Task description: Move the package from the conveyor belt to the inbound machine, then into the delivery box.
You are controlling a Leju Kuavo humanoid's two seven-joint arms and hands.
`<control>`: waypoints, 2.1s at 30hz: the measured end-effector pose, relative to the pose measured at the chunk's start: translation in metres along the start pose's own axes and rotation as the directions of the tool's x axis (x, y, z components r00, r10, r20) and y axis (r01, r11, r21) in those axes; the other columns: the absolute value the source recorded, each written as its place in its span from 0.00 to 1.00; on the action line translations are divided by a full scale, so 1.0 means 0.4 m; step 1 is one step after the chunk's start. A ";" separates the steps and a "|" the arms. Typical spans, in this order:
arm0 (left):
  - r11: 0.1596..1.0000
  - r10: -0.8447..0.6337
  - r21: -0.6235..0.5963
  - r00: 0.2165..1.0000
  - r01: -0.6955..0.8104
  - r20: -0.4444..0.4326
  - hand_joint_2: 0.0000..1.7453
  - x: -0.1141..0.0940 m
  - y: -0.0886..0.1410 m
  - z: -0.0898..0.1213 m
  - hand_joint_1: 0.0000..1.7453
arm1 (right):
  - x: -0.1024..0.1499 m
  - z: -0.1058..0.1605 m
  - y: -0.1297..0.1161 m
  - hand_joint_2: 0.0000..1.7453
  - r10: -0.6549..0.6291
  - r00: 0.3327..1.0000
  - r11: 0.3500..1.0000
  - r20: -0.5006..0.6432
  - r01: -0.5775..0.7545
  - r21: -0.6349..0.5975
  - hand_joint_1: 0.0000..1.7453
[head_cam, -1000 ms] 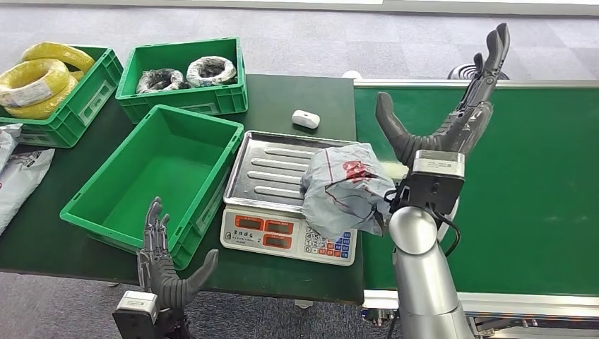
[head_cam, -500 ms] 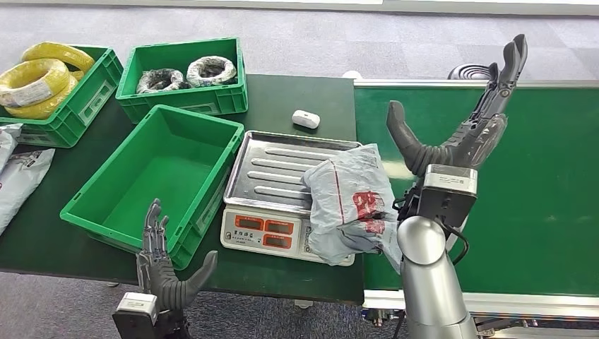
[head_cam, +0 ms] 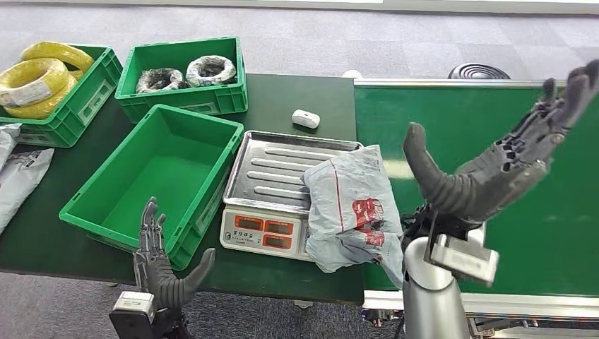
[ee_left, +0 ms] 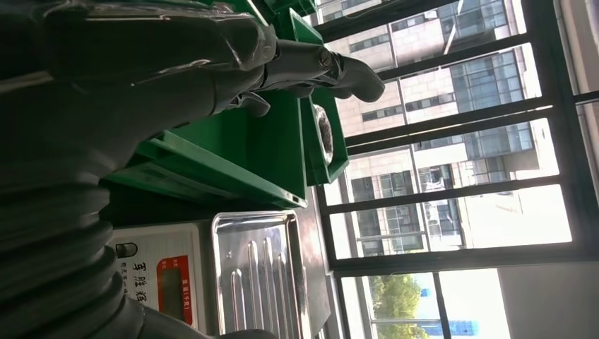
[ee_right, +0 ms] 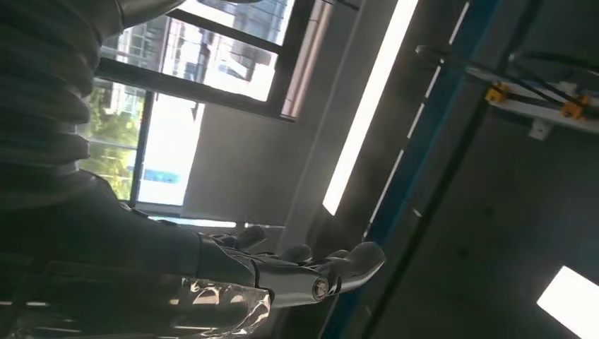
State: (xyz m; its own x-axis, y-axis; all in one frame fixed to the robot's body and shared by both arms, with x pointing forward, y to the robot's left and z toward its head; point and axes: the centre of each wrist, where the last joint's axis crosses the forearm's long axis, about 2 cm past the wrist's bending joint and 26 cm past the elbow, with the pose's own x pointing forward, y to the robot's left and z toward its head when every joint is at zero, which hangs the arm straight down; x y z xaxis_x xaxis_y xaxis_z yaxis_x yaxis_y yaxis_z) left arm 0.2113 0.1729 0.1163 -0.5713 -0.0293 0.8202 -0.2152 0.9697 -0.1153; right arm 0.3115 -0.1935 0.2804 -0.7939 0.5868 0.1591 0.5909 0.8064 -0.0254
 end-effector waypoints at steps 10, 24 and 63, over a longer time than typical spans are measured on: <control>1.000 -0.019 0.013 1.000 0.019 0.022 1.00 0.012 0.013 -0.001 0.00 | 0.109 -0.042 -0.071 1.00 -0.007 0.996 0.990 0.088 0.019 -0.137 0.00; 0.993 -0.030 -0.094 0.931 0.069 0.363 1.00 0.137 -0.027 -0.145 0.00 | 0.163 -0.002 -0.102 1.00 -0.109 0.993 0.971 -0.038 0.098 -0.220 0.00; 0.024 -0.286 -0.839 0.808 0.544 0.515 1.00 -0.129 -0.400 0.021 0.00 | 0.116 0.026 -0.248 1.00 0.126 0.977 0.932 -0.170 -0.176 -0.317 0.00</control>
State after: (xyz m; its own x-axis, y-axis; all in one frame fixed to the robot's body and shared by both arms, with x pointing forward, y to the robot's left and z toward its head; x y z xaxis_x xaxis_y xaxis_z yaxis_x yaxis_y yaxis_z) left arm 0.2686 0.0174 0.0876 -0.8079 -0.4263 0.4069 0.3486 0.2110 0.9132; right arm 0.2148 -0.2454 0.2800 -0.6769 0.6629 0.3200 0.7355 0.6252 0.2609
